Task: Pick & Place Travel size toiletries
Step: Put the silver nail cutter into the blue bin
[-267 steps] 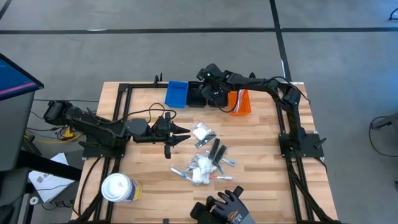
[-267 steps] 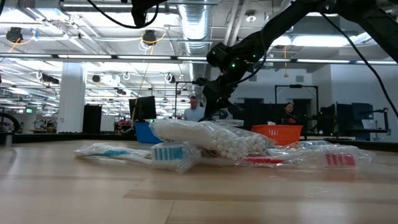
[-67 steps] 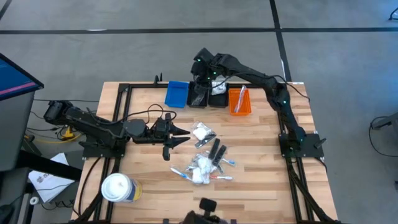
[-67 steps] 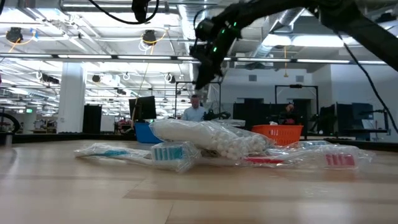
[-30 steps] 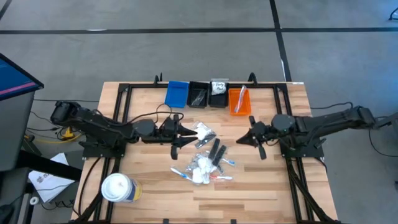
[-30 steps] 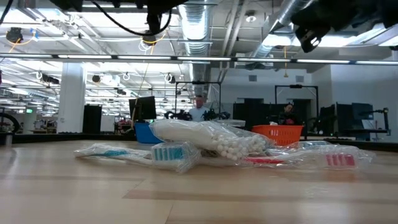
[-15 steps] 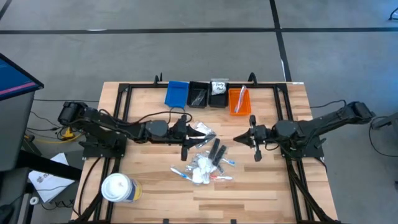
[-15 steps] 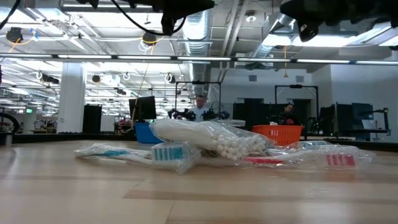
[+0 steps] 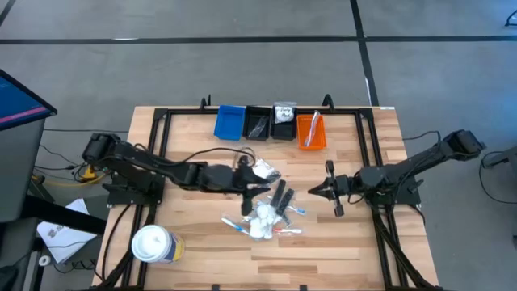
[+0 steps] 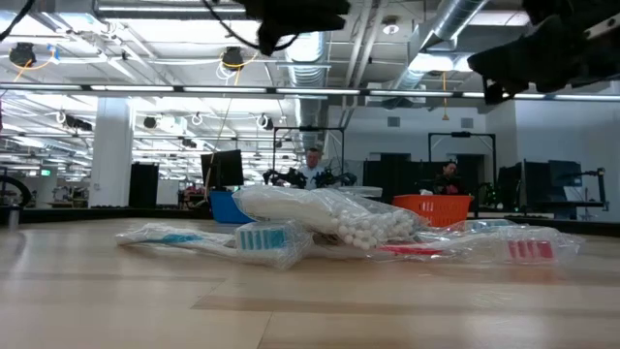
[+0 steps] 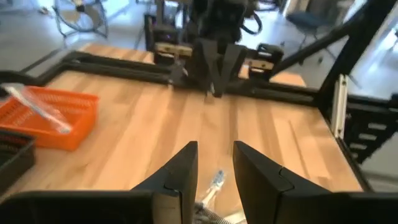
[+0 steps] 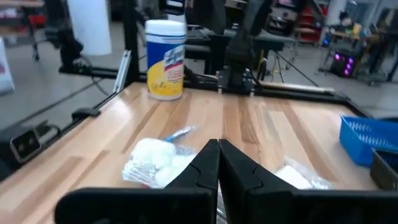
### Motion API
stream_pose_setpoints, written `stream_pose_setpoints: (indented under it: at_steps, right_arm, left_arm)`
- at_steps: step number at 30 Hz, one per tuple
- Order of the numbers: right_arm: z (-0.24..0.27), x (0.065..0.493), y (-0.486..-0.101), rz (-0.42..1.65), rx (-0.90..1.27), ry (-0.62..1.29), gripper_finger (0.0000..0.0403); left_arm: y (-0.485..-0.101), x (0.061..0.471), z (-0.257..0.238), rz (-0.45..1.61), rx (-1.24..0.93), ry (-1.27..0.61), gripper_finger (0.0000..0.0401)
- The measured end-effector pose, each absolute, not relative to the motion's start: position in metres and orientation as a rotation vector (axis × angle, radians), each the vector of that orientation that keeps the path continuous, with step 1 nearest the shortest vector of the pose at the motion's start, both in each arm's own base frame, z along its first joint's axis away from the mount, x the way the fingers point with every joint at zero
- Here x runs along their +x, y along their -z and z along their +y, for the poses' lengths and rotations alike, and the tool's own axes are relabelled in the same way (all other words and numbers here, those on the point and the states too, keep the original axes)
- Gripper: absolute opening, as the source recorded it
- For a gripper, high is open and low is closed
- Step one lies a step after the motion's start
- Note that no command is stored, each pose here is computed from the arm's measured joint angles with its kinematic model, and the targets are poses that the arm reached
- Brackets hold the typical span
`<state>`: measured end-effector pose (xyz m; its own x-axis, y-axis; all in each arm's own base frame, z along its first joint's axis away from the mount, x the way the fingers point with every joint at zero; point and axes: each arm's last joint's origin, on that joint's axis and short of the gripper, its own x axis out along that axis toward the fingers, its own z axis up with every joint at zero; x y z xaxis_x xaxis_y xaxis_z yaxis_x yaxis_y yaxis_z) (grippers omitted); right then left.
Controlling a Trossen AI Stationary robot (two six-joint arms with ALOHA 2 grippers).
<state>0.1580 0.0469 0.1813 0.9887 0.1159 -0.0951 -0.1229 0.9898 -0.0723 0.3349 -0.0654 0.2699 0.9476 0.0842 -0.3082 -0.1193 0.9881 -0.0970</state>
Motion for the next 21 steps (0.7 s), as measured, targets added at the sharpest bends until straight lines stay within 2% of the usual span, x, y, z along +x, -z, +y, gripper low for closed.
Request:
stream_pose_setpoints:
  at_steps: [4,10,14,21]
  right_arm:
    - [0.046,0.158,-0.178,0.125,-0.144,-0.118,0.0]
    - [0.04,0.156,-0.162,0.295,-0.141,-0.086,0.0]
    - [0.042,0.154,-0.154,0.374,-0.162,-0.1,0.0]
    - [0.044,0.148,-0.145,0.326,-0.127,-0.12,0.0]
  left_arm:
    - [-0.264,0.366,-0.072,0.404,-0.093,-0.114,0.0095]
    - [-0.244,0.399,-0.084,0.54,-0.116,-0.164,0.0095]
    - [-0.242,0.4,-0.098,0.593,-0.177,-0.246,0.0095]
    - [-0.253,0.394,-0.126,0.549,-0.255,-0.34,0.0075]
